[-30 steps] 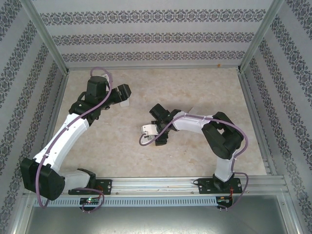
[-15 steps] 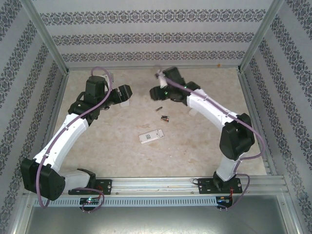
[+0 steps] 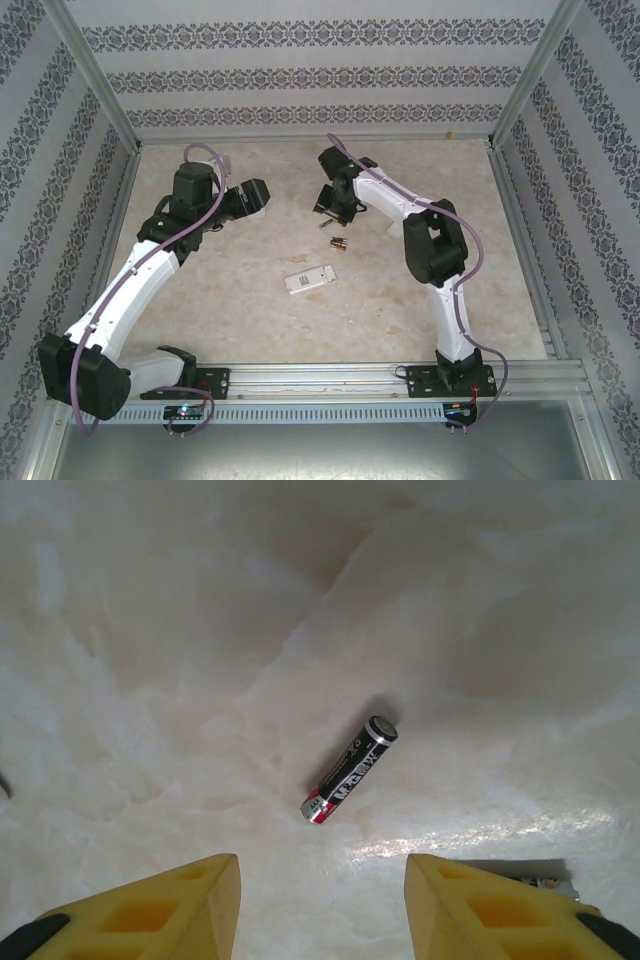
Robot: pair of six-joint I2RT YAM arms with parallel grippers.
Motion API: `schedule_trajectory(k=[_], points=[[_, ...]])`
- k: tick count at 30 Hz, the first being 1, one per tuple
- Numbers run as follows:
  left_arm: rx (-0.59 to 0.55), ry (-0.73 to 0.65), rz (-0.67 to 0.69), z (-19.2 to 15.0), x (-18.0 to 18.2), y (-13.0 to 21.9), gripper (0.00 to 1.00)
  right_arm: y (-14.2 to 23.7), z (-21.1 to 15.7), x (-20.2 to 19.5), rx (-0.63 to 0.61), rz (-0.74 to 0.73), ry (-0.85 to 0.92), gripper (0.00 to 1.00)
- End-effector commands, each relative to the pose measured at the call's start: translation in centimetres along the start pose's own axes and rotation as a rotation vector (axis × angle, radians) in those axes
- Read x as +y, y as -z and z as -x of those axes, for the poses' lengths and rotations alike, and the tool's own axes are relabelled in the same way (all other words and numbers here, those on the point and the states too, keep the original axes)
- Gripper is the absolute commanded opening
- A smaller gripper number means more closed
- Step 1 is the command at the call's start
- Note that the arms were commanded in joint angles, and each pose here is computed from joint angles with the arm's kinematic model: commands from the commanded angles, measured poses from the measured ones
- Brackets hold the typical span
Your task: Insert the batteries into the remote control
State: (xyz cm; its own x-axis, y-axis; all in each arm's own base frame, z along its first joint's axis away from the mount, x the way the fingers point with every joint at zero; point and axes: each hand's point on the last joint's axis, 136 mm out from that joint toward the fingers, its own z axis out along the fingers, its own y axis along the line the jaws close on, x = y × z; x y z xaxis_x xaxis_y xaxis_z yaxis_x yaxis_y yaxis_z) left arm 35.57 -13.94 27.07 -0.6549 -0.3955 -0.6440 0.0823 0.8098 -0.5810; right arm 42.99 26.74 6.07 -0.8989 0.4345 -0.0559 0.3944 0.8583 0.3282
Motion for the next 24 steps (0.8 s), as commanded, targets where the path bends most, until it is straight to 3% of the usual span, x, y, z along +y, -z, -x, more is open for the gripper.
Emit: schedule_trajectory(k=[1, 15, 24], points=[[-0.026, 0.008, -0.014, 0.4, -0.1, 0.8, 0.81, 0.0, -0.7, 0.2, 0.027, -0.031, -0.045, 0.46], [-0.013, -0.023, -0.046, -0.4, -0.4, 1.0, 0.82, -4.0, -0.4, -0.7, 0.064, -0.076, -0.074, 0.39], [-0.012, -0.019, -0.040, -0.8, 0.0, 1.2, 0.83, -4.5, -0.4, -0.2, 0.066, -0.067, -0.010, 0.19]])
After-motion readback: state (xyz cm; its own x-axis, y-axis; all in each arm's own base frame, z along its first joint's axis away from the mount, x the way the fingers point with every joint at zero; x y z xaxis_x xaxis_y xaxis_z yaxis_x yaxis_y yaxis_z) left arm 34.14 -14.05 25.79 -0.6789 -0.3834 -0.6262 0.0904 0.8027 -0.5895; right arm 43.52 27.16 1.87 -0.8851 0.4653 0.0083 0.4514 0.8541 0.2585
